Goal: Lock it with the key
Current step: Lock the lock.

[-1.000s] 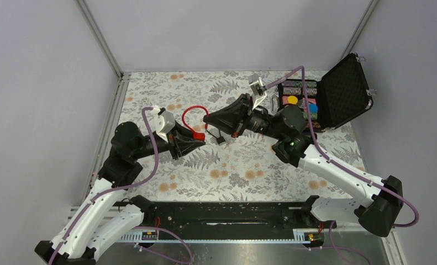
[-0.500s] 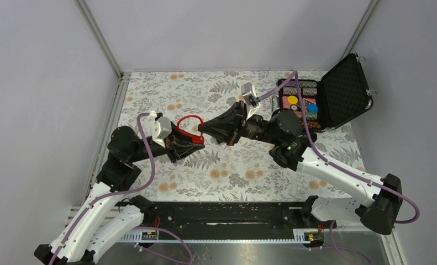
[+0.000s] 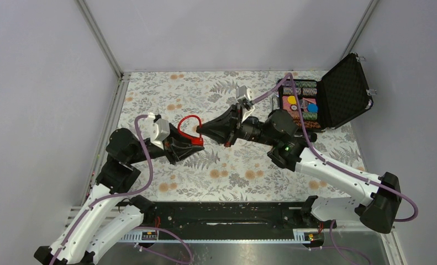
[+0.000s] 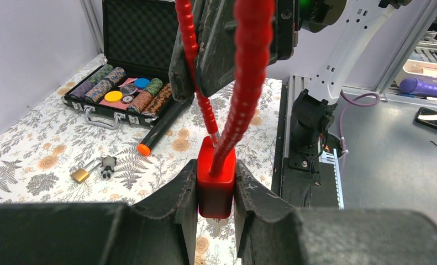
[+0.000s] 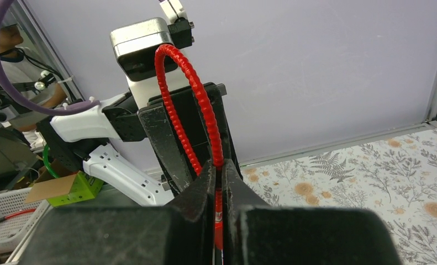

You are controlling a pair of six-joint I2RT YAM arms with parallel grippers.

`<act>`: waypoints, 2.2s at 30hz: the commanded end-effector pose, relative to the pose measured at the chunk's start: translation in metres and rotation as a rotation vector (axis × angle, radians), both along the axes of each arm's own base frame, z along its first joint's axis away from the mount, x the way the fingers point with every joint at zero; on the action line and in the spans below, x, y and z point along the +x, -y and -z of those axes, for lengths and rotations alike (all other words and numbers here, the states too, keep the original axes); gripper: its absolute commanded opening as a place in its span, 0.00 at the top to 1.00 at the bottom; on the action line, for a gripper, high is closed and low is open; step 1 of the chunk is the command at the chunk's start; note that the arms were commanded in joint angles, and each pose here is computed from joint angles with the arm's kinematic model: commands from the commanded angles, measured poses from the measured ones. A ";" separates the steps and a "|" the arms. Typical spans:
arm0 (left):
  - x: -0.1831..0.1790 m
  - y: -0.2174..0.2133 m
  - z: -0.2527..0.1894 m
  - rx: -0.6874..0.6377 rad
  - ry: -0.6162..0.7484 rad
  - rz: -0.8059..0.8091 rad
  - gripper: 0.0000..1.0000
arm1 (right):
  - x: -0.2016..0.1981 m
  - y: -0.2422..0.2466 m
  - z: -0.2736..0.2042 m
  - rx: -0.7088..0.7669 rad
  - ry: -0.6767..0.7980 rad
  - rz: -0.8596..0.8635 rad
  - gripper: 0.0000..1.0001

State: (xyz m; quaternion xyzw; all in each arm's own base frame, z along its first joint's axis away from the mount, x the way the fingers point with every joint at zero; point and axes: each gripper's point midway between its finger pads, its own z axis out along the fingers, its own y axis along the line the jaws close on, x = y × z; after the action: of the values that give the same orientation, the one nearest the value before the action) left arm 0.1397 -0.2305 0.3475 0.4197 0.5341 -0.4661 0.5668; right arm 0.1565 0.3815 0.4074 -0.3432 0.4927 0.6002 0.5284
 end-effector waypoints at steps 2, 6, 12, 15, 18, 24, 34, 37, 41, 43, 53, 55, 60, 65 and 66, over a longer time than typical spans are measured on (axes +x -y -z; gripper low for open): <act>0.002 -0.003 -0.034 -0.097 0.118 -0.037 1.00 | -0.005 -0.005 0.025 -0.073 0.008 -0.011 1.00; 0.018 -0.007 -0.041 -0.146 0.079 -0.133 1.00 | -0.010 -0.007 0.036 -0.116 0.041 -0.030 1.00; 0.034 -0.011 -0.050 -0.202 0.030 -0.216 1.00 | -0.010 -0.012 0.063 -0.233 0.025 -0.053 1.00; 0.036 -0.011 -0.050 -0.212 0.026 -0.222 1.00 | -0.012 -0.015 0.076 -0.292 0.004 -0.081 1.00; 0.041 -0.013 -0.053 -0.228 0.005 -0.249 1.00 | -0.010 -0.015 0.094 -0.354 -0.014 -0.077 1.00; 0.051 -0.012 -0.051 -0.248 -0.073 -0.282 1.00 | 0.002 -0.010 0.103 -0.404 -0.063 0.007 1.00; 0.064 -0.010 -0.016 -0.160 -0.200 -0.328 1.00 | 0.034 0.015 0.041 -0.275 -0.183 0.269 0.53; 0.067 -0.012 -0.005 -0.142 -0.223 -0.356 1.00 | 0.042 0.033 0.017 -0.193 -0.192 0.325 0.38; 0.067 -0.013 -0.008 -0.152 -0.237 -0.359 1.00 | 0.033 0.047 0.006 -0.146 -0.176 0.305 0.22; 0.065 -0.012 -0.015 -0.174 -0.251 -0.352 1.00 | 0.022 0.047 0.005 -0.127 -0.160 0.256 0.20; 0.061 -0.004 -0.037 -0.207 -0.390 -0.304 1.00 | -0.008 0.032 0.021 0.013 -0.256 0.043 0.17; 0.058 -0.001 -0.048 -0.246 -0.394 -0.274 1.00 | -0.006 0.027 0.022 0.019 -0.274 0.030 0.17; 0.051 0.003 -0.061 -0.315 -0.448 -0.212 1.00 | 0.001 0.015 0.017 0.035 -0.273 0.017 0.19; 0.056 -0.001 -0.062 -0.326 -0.486 -0.256 1.00 | 0.012 0.002 0.019 0.016 -0.234 0.031 0.29; 0.056 -0.002 -0.062 -0.327 -0.493 -0.261 1.00 | 0.014 0.000 0.019 0.017 -0.230 0.033 0.31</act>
State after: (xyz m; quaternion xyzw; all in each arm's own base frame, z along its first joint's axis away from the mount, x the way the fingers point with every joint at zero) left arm 0.2001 -0.2347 0.3674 0.1354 0.6618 -0.5370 0.5053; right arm 0.1691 0.3771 0.3483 -0.2463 0.6060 0.6135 0.4425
